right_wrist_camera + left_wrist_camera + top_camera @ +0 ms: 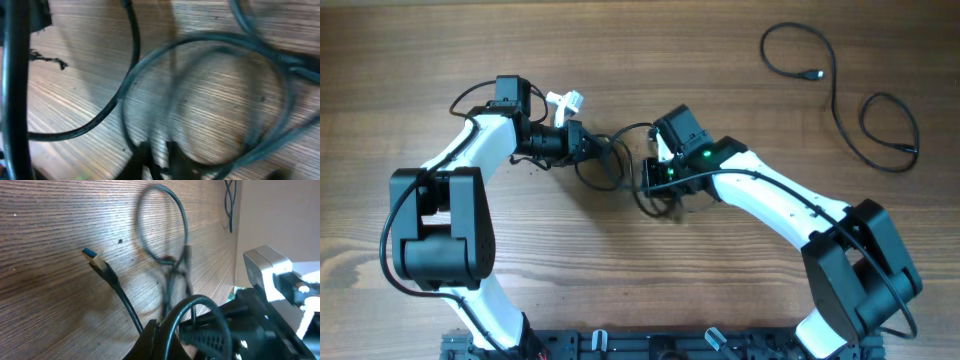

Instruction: Untangle cables

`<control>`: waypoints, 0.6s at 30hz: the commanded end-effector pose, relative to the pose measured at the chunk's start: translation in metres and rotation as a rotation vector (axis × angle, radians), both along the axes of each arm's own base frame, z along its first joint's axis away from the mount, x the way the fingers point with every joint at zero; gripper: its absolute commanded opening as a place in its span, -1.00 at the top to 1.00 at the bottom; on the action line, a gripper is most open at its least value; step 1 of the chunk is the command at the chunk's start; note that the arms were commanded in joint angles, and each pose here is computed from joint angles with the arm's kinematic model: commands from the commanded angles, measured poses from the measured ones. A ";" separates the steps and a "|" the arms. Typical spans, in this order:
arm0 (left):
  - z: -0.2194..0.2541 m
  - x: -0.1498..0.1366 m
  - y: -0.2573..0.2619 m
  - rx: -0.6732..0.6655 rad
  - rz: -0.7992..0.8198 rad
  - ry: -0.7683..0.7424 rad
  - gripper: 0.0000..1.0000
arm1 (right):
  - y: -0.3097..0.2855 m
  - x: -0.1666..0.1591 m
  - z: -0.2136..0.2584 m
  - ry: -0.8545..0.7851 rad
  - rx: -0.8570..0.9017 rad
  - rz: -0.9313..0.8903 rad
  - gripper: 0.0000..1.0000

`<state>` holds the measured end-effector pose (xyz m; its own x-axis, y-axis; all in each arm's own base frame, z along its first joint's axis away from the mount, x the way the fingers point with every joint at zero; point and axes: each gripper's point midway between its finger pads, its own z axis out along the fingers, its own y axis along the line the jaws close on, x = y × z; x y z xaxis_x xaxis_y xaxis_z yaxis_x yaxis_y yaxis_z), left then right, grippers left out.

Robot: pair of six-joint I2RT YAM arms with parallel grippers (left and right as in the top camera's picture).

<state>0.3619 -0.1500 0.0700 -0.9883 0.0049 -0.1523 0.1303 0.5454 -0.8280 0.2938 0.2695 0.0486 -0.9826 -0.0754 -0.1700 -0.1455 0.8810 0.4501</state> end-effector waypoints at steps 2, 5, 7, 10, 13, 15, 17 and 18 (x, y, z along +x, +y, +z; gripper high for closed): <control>-0.012 0.015 0.023 0.166 0.126 0.046 0.92 | -0.040 0.020 0.019 -0.053 -0.077 -0.062 0.91; -0.034 0.023 0.062 0.337 0.325 0.162 0.92 | -0.078 0.030 0.061 -0.066 0.000 -0.145 0.92; -0.043 0.025 0.094 0.412 0.461 0.238 0.92 | -0.103 0.035 0.104 -0.154 0.095 -0.156 0.91; -0.052 0.016 0.133 0.482 0.595 0.335 0.92 | -0.139 0.041 0.163 -0.298 0.199 -0.247 0.91; -0.059 0.009 0.159 0.488 0.697 0.406 0.92 | -0.184 0.039 0.229 -0.498 0.295 -0.362 0.92; -0.062 0.005 0.170 0.482 0.745 0.439 0.92 | -0.214 0.033 0.261 -0.628 0.284 -0.433 0.91; -0.064 0.002 0.181 0.469 0.795 0.468 0.92 | -0.230 0.024 0.276 -0.687 0.273 -0.481 0.91; -0.064 0.002 0.181 0.468 0.797 0.469 0.92 | -0.230 0.021 0.276 -0.686 0.268 -0.482 0.91</control>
<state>0.3730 -0.0250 0.0263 -0.8119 -0.5689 0.1310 -0.5425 0.6525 -0.5290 0.3162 0.0732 0.2989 -0.6926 0.3963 -0.6027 -0.1446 0.7424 0.6542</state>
